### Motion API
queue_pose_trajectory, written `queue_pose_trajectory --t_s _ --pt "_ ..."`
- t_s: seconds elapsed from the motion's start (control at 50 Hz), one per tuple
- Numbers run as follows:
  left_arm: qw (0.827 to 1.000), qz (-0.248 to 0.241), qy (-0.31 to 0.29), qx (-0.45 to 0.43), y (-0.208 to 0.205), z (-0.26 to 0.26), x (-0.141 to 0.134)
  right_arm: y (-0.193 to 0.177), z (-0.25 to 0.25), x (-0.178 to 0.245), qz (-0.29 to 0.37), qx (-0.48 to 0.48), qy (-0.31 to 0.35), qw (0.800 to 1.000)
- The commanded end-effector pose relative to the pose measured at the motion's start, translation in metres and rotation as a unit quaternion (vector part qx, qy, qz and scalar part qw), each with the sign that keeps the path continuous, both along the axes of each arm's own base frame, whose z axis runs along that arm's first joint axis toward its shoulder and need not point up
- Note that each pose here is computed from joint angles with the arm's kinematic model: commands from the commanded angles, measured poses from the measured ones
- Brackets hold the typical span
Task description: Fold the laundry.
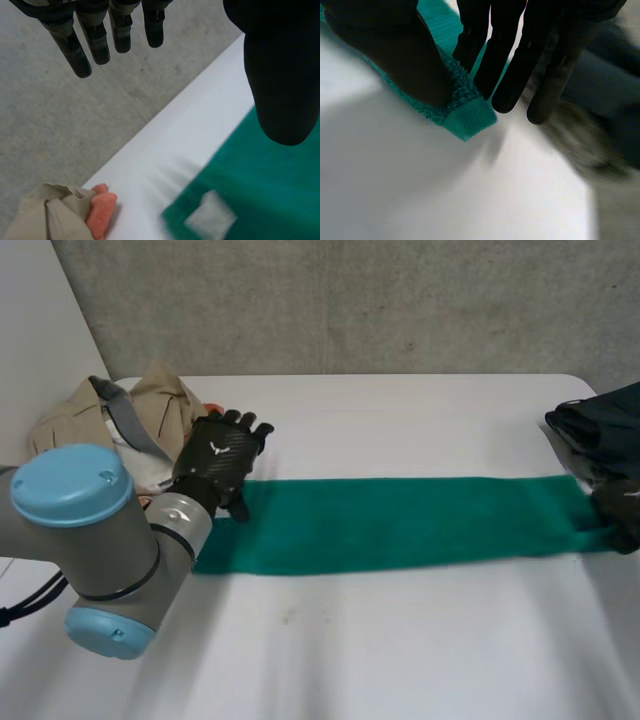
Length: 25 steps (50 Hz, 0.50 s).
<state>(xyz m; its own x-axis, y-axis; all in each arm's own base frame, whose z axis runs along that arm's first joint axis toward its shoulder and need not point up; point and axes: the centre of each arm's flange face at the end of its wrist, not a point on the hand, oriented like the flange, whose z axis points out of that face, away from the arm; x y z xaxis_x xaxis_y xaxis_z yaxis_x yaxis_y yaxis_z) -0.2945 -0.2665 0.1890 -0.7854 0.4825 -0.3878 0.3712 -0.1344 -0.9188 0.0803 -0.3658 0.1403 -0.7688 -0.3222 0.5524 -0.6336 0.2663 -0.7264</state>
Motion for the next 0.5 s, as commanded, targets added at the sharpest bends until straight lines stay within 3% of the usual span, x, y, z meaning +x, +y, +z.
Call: queue_pose_trajectory --t_s 0.02,0.08,0.1,0.16,0.22,0.3,0.32,0.38,0.5 --pt "1.0 0.008 0.013 -0.017 0.003 0.018 0.008 -0.013 0.033 -0.044 -0.033 -0.051 0.132 0.989" --pt "0.999 0.015 0.016 -0.023 0.002 0.024 0.013 -0.011 0.036 -0.026 -0.005 -0.057 0.141 0.988" --pt "0.999 0.018 0.017 -0.026 0.001 0.027 0.016 -0.007 0.041 0.007 0.038 -0.075 0.135 0.987" --pt "0.999 0.023 0.021 -0.031 0.001 0.033 0.019 0.004 0.047 0.054 0.098 -0.097 0.12 0.983" --pt "0.999 0.028 0.026 -0.035 0.001 0.037 0.024 0.026 0.053 0.115 0.184 -0.137 0.101 0.968" --pt "0.998 0.032 0.033 -0.037 0.004 0.042 0.027 0.071 0.058 0.19 0.31 -0.19 0.076 0.928" --pt "0.998 0.031 0.034 -0.035 0.005 0.041 0.027 0.097 0.057 0.221 0.366 -0.208 0.064 0.905" --pt "0.999 0.03 0.033 -0.026 0.009 0.036 0.028 0.141 0.048 0.264 0.449 -0.222 0.041 0.865" --pt "0.999 0.026 0.03 -0.018 0.013 0.031 0.027 0.204 -0.004 0.32 0.551 -0.205 0.04 0.808"
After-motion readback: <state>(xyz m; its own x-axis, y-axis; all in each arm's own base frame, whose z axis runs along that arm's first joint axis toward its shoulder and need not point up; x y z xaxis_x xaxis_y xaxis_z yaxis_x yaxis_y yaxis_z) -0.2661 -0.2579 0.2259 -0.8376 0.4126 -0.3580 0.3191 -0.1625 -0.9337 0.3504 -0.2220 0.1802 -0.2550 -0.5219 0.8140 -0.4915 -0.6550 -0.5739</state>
